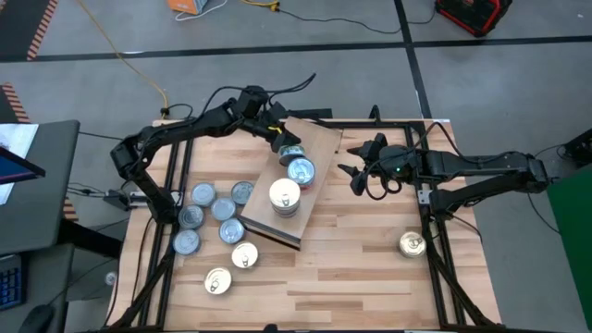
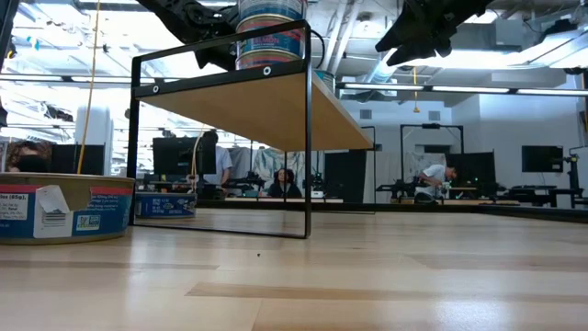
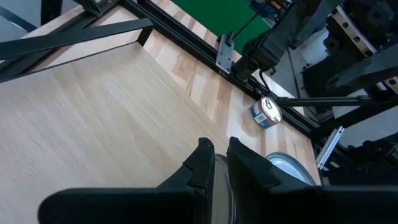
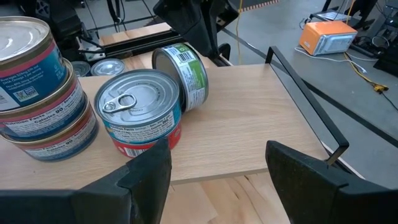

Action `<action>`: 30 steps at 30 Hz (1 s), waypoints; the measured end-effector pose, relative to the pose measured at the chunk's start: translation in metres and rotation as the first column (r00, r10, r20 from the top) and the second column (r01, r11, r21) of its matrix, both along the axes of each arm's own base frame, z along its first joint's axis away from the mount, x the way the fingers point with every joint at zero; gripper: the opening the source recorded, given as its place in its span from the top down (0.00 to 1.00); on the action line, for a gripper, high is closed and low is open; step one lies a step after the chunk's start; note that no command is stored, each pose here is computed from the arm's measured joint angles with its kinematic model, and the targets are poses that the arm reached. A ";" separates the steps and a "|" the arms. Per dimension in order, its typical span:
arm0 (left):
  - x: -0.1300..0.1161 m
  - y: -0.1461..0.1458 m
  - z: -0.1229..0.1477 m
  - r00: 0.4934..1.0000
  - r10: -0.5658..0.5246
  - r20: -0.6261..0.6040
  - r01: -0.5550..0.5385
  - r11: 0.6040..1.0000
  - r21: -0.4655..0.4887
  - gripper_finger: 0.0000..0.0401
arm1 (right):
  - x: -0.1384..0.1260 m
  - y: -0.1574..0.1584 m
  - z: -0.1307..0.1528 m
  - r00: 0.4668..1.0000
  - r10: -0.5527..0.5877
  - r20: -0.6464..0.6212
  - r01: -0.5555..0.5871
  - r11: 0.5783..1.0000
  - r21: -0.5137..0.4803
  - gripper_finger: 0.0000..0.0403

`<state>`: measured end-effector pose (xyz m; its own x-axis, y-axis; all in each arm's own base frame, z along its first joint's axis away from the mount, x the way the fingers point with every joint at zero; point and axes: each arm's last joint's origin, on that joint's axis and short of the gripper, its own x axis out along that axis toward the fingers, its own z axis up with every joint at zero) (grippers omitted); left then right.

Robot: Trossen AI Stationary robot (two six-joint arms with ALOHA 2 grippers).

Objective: Stack canned seafood by type on shelf
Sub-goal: Put the green white tuna can on the shelf

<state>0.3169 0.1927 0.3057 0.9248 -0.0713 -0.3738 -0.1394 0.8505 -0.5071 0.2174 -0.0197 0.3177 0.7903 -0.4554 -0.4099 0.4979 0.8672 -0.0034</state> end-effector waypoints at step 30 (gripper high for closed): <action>-0.029 -0.031 0.032 0.987 0.001 -0.160 0.087 0.836 0.543 0.35 | 0.003 0.001 -0.006 0.999 -0.006 -0.037 0.006 1.000 0.022 0.29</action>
